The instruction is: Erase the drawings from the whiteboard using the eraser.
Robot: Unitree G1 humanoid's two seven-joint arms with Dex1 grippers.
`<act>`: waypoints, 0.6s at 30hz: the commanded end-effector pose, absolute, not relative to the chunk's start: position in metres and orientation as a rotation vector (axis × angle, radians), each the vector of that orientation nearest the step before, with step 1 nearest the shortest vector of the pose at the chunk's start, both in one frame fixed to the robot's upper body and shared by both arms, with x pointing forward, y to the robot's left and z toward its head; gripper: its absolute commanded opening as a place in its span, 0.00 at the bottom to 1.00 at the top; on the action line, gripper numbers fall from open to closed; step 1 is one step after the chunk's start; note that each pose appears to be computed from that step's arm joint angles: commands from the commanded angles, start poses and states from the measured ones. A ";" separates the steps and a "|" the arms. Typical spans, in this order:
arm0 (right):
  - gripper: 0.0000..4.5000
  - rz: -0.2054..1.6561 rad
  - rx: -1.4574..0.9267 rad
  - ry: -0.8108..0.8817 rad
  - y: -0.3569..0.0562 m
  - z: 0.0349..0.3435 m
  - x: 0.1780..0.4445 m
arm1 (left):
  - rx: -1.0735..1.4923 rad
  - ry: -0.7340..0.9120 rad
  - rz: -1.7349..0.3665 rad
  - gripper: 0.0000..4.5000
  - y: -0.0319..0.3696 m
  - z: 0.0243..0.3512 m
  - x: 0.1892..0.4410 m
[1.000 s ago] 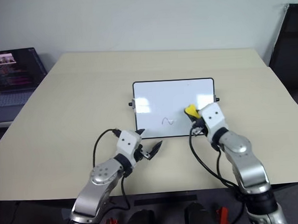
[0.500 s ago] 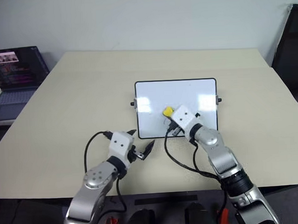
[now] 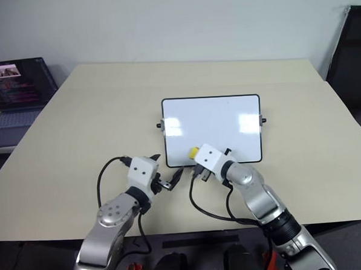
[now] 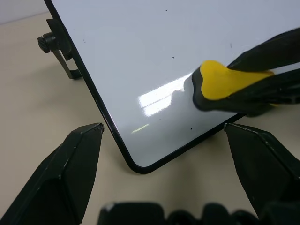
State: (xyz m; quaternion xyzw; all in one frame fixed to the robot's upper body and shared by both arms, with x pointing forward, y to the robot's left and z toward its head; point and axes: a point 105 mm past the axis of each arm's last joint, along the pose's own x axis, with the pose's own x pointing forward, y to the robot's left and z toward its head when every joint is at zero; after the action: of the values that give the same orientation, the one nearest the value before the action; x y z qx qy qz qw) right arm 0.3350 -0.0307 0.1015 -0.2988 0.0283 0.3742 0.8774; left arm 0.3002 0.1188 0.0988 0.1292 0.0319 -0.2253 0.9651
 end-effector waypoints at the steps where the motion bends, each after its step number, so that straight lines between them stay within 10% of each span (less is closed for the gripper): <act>1: 0.19 0.719 -0.564 -0.026 -0.040 0.126 0.339 | 0.273 0.000 -0.465 1.00 0.115 0.116 0.300; 18: 0.19 0.566 -0.558 -0.088 -0.076 0.147 0.344 | 0.267 -0.014 -0.518 1.00 0.102 0.117 0.305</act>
State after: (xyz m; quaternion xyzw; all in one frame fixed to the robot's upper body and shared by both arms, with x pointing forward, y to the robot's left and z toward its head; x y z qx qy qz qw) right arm 0.3434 -0.0759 0.1418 -0.2642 -0.0364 0.2810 0.9219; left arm 0.3047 0.1066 0.1073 0.1315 0.0160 -0.2485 0.9595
